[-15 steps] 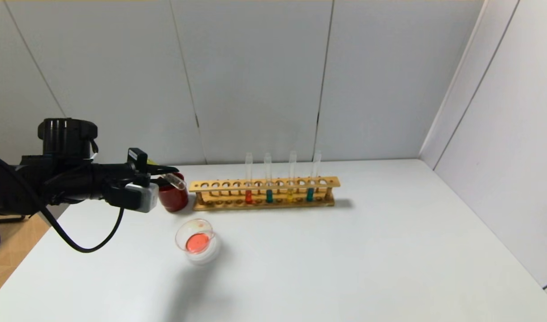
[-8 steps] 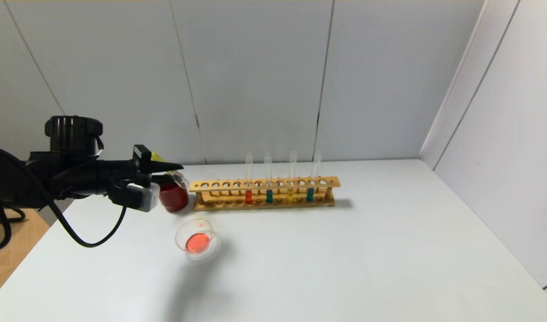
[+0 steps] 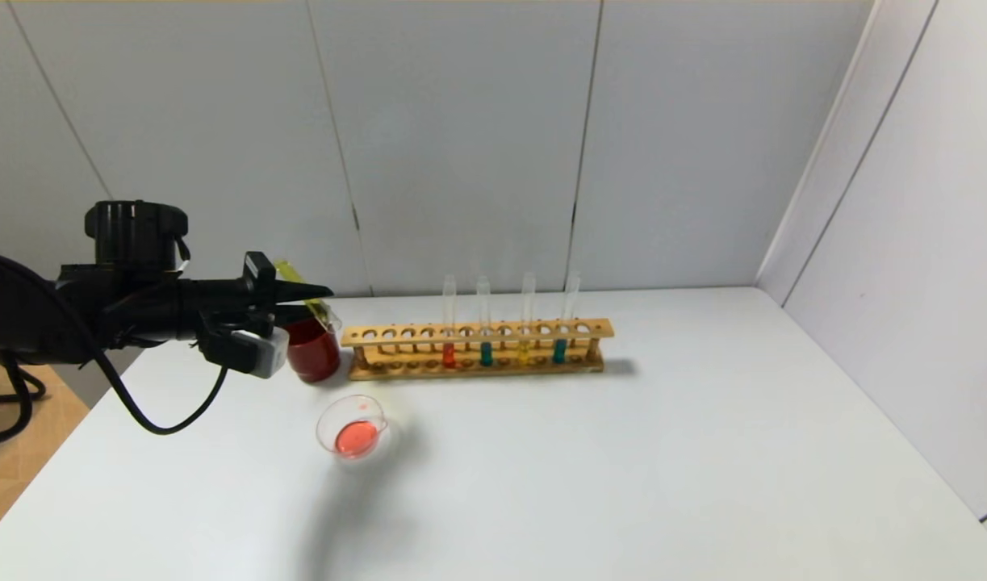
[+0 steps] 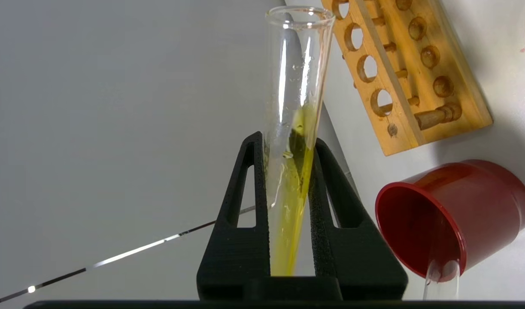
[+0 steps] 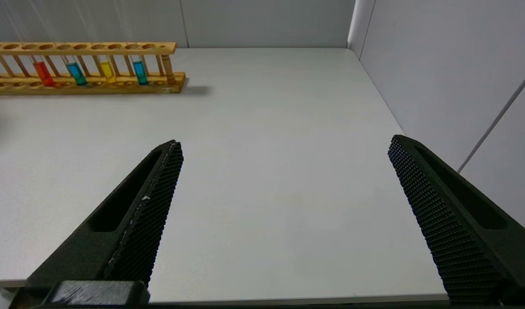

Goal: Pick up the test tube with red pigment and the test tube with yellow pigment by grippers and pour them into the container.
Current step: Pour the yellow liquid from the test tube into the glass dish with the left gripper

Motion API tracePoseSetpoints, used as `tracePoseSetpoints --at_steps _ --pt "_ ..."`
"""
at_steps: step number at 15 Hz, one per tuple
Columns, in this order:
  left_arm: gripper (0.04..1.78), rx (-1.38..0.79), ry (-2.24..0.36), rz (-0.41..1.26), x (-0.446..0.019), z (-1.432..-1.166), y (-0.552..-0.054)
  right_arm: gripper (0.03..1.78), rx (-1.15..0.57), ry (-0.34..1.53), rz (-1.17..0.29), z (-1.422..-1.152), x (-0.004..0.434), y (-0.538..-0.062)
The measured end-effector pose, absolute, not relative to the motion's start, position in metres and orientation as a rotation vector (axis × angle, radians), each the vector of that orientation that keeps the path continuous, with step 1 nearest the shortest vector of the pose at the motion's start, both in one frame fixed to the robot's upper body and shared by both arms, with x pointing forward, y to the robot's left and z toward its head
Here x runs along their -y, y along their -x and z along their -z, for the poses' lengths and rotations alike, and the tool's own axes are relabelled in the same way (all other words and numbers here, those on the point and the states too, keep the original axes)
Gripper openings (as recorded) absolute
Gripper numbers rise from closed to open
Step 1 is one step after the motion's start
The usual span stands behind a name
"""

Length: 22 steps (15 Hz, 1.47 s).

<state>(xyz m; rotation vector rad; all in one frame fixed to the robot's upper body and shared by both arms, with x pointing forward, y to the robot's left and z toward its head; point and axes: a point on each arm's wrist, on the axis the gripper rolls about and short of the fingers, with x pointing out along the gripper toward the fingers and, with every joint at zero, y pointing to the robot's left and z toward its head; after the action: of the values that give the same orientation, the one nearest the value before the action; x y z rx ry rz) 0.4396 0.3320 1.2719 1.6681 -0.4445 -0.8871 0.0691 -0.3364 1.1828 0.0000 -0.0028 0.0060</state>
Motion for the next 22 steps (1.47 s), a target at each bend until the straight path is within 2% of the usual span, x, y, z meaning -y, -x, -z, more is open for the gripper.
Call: tracePoseSetpoints --at_steps 14,22 --pt "0.31 0.476 -1.736 0.888 -0.35 -1.258 -0.452 1.75 0.003 0.0 -0.006 -1.183 0.336 -0.069" --pt "0.31 0.523 -1.778 0.886 -0.35 -1.259 -0.453 1.75 0.003 0.0 -0.006 -1.183 0.336 -0.069"
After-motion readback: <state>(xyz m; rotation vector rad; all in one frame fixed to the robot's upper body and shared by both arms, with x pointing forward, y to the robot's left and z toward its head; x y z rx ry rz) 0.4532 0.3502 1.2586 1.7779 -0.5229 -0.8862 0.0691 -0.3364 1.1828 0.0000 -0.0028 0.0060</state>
